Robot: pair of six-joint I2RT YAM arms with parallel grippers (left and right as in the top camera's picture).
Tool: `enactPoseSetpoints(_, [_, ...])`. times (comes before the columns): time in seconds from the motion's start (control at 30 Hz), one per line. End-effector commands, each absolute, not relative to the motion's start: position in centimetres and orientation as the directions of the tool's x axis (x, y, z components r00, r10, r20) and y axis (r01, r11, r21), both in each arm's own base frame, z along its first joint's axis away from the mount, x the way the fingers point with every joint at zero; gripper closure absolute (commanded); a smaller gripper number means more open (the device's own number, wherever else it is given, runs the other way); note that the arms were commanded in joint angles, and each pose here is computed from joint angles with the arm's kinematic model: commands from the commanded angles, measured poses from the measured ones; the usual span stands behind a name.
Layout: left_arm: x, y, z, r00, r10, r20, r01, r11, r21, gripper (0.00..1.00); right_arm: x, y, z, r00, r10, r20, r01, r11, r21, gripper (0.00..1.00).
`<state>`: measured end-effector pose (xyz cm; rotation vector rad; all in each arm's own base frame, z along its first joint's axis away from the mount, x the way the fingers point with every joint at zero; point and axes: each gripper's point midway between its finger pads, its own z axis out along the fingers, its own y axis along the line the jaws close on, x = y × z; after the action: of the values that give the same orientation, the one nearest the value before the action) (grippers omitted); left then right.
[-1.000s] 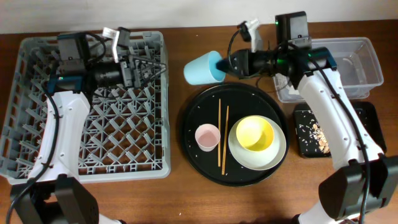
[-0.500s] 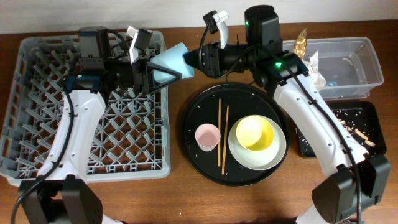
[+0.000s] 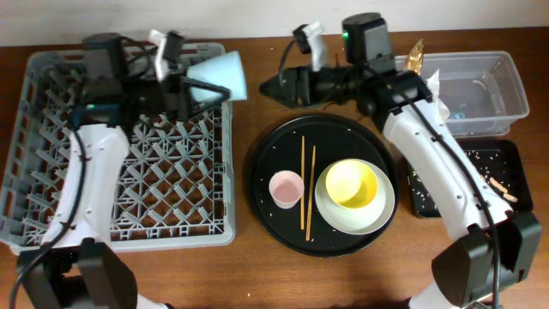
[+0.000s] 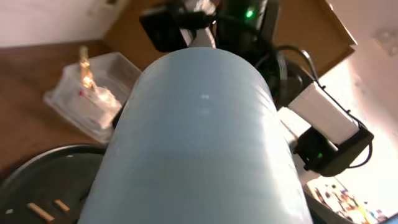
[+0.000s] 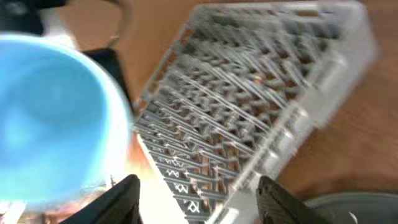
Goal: Sort waste into correct bins and load items into the dishwasher rack
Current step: 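Hand the blue cup from the right gripper to the left gripper, then place the blue cup upside down in the rack with left gripper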
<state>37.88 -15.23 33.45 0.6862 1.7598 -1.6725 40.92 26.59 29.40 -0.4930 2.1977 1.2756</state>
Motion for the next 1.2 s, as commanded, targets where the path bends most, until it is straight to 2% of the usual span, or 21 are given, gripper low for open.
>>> enactPoseSetpoints(0.0, [38.6, -11.4, 34.7, -0.634, -0.099, -0.767, 0.759, 0.115, -0.641, 0.37, 42.8, 21.8, 27.7, -0.827, 0.025, -0.562, -0.447, 0.576, 0.684, 0.32])
enactPoseSetpoints(0.07, [39.4, -9.9, 34.5, -0.617, -0.121, -0.778, 0.760, 0.169, -0.628, 0.37, 43.1, 18.4, 25.3, -0.874, 0.073, -0.480, -0.312, 0.674, 0.669, 0.30])
enactPoseSetpoints(0.1, [40.5, -9.6, 33.6, -0.622, -0.134, -0.771, 0.732, 0.251, -0.634, 0.37, 42.8, 17.0, 23.9, -0.887, 0.068, -0.458, -0.267, 0.732, 0.627, 0.29])
enactPoseSetpoints(0.13, [42.8, -8.4, 31.0, -0.659, -0.164, -0.734, 0.619, 0.436, -0.653, 0.37, 42.7, 16.4, 23.1, -0.894, 0.067, -0.442, -0.237, 0.767, 0.596, 0.28])
enactPoseSetpoints(0.2, [44.6, -5.2, 25.8, -0.725, -0.184, -0.664, 0.379, 0.698, -0.607, 0.37, 42.4, 15.7, 22.3, -0.906, 0.072, -0.418, -0.199, 0.798, 0.569, 0.27])
enactPoseSetpoints(0.23, [44.1, -4.0, 23.6, -0.770, -0.182, -0.612, 0.278, 0.768, -0.577, 0.37, 42.2, 15.1, 21.7, -0.911, 0.077, -0.406, -0.172, 0.823, 0.541, 0.26])
enactPoseSetpoints(0.33, [39.7, -3.5, 19.1, -0.895, -0.095, -0.436, 0.158, 0.846, -0.509, 0.36, 41.7, 14.2, 20.9, -0.923, 0.080, -0.376, -0.131, 0.853, 0.505, 0.26])
enactPoseSetpoints(0.4, [35.3, -3.0, 16.8, -0.970, 0.032, -0.240, 0.094, 0.964, -0.250, 0.36, 41.3, 13.5, 20.3, -0.931, 0.084, -0.356, -0.102, 0.875, 0.473, 0.26])
enactPoseSetpoints(0.47, [33.2, -5.2, 17.4, -0.975, 0.146, -0.166, 0.173, 0.971, -0.163, 0.36, 41.1, 13.1, 19.9, -0.934, 0.082, -0.347, -0.089, 0.888, 0.450, 0.26])
enactPoseSetpoints(0.5, [31.3, -6.1, 16.8, -0.975, 0.204, -0.086, 0.212, 0.973, -0.094, 0.36, 40.9, 13.1, 19.8, -0.938, 0.082, -0.336, -0.084, 0.889, 0.450, 0.26])
enactPoseSetpoints(0.53, [30.3, -5.8, 16.6, -0.983, 0.177, -0.036, 0.178, 0.984, -0.018, 0.36, 40.9, 13.0, 19.8, -0.939, 0.081, -0.335, -0.083, 0.889, 0.450, 0.27])
enactPoseSetpoints(0.63, [29.5, -6.7, 15.8, -0.980, 0.200, -0.011, 0.200, 0.980, -0.011, 0.36, 40.8, 13.0, 19.8, -0.939, 0.081, -0.333, -0.082, 0.889, 0.450, 0.26])
enactPoseSetpoints(0.73, [29.1, -6.6, 12.7, -0.979, 0.202, 0.017, 0.201, 0.979, -0.010, 0.35, 40.8, 13.0, 19.7, -0.940, 0.081, -0.332, -0.082, 0.890, 0.450, 0.26])
enactPoseSetpoints(0.77, [29.1, -6.6, 12.0, -0.979, 0.202, 0.018, 0.201, 0.979, -0.010, 0.31, 40.7, 13.0, 19.7, -0.941, 0.078, -0.328, -0.082, 0.890, 0.448, 0.26])
enactPoseSetpoints(0.93, [28.4, -6.1, 9.9, -0.978, 0.202, 0.043, 0.202, 0.979, 0.009, 0.30, 40.4, 13.0, 19.6, -0.945, 0.078, -0.318, -0.077, 0.891, 0.448, 0.26])
enactPoseSetpoints(0.97, [28.2, -6.1, 9.6, -0.978, 0.202, 0.047, 0.202, 0.979, 0.009, 0.23, 40.4, 13.0, 19.6, -0.945, 0.078, -0.317, -0.077, 0.891, 0.448, 0.26])
enactPoseSetpoints(1.0, [28.5, -6.2, 9.5, -0.979, 0.202, 0.036, 0.202, 0.979, 0.008, 0.05, 40.4, 13.0, 19.6, -0.945, 0.078, -0.317, -0.077, 0.891, 0.448, 0.26])
enactPoseSetpoints(1.03, [29.0, -6.3, 9.6, -0.979, 0.202, 0.013, 0.202, 0.979, 0.007, 0.01, 40.4, 13.0, 19.6, -0.946, 0.077, -0.316, -0.077, 0.891, 0.447, 0.26])
enactPoseSetpoints(1.1, [31.8, -7.5, 12.4, -0.975, 0.201, -0.098, 0.205, 0.979, -0.024, 0.01, 40.2, 13.0, 19.5, -0.948, 0.077, -0.308, -0.074, 0.891, 0.448, 0.28])
enactPoseSetpoints(1.17, [35.8, -9.0, 18.0, -0.940, 0.193, -0.280, 0.219, 0.974, -0.063, 0.01, 38.4, 13.2, 18.9, -0.968, 0.035, -0.247, -0.079, 0.896, 0.436, 0.36])
